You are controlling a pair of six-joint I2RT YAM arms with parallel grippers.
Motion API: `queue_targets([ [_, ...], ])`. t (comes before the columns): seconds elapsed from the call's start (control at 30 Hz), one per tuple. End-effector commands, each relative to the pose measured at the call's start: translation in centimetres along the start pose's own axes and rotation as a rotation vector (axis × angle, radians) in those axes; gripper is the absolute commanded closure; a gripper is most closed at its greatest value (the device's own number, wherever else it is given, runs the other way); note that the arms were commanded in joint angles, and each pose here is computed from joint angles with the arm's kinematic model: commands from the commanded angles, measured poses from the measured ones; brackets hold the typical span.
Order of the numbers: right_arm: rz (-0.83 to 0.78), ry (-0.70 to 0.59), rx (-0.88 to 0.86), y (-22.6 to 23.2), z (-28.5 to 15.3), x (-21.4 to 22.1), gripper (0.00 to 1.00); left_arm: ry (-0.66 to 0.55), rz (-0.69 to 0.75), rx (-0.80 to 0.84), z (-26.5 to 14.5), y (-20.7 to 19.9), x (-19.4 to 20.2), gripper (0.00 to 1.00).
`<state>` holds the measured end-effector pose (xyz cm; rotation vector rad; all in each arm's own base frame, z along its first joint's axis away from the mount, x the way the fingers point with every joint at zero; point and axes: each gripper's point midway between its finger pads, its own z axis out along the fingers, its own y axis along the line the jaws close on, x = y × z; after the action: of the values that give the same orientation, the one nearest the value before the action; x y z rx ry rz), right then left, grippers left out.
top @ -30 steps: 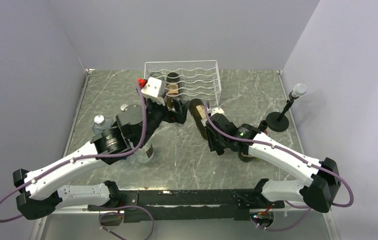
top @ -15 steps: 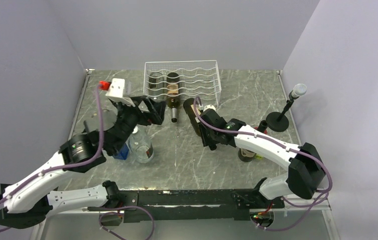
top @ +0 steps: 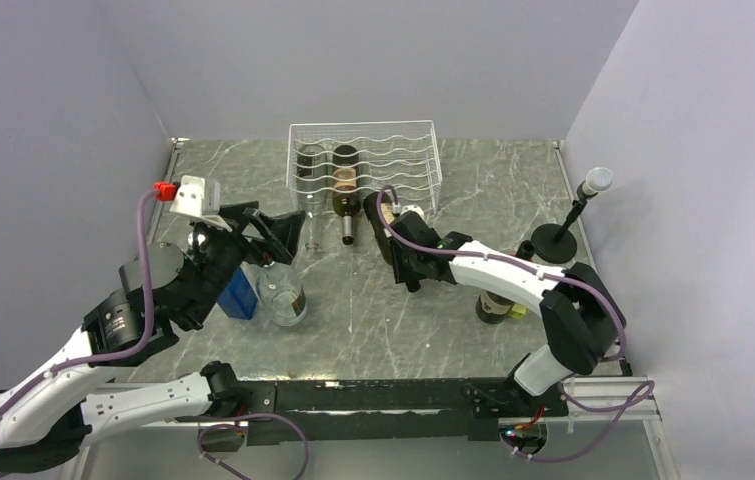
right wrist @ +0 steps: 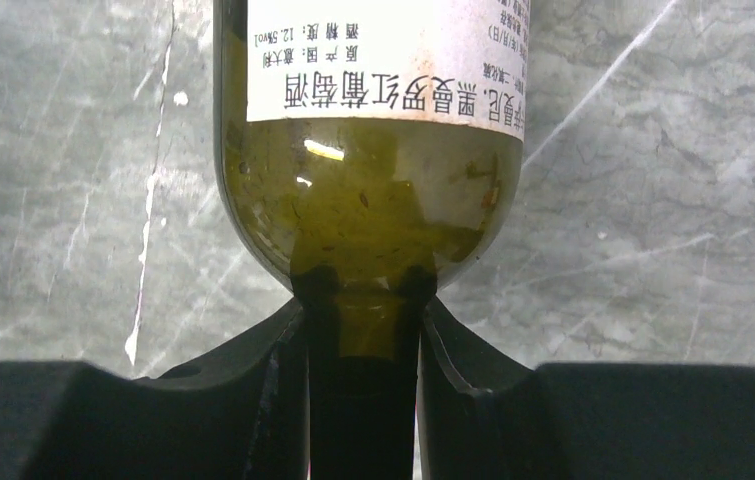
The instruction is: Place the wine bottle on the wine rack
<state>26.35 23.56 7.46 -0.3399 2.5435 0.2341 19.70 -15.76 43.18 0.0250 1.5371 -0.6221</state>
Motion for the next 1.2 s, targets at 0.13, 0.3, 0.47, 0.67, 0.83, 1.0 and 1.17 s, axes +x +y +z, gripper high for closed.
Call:
queue_targets([
  [0.13, 0.125, -0.351, -0.078, 2.2, -0.7, -10.3, 1.0, 0.018, 0.013, -0.005, -0.7, 0.6, 0.2, 0.01],
  [0.3, 0.19, -0.431, -0.105, 2.8, 1.3, -11.5, 1.0, 0.013, 0.01, 0.001, -0.7, 0.6, 0.4, 0.01],
  [0.47, 0.266, -0.506, -0.138, 3.5, 3.2, -13.0, 1.0, 0.035, 0.016, 0.005, -0.6, 0.3, 0.8, 0.01],
  [0.67, 0.329, -0.611, -0.216, 4.6, 4.5, -15.6, 1.0, 0.069, 0.017, 0.006, -0.3, 0.0, 1.6, 0.01],
  [0.83, 0.383, -0.613, -0.244, 4.3, 5.8, -17.4, 1.0, 0.085, 0.012, 0.007, -0.2, -0.1, 2.0, 0.01],
  [1.0, 0.385, -0.61, -0.259, 4.1, 7.0, -18.9, 1.0, 0.095, 0.011, 0.01, -0.3, -0.2, 2.1, 0.01],
  [1.17, 0.369, -0.586, -0.299, 4.6, 8.5, -19.9, 1.0, 0.11, 0.011, 0.034, -0.5, -0.7, 1.7, 0.01],
])
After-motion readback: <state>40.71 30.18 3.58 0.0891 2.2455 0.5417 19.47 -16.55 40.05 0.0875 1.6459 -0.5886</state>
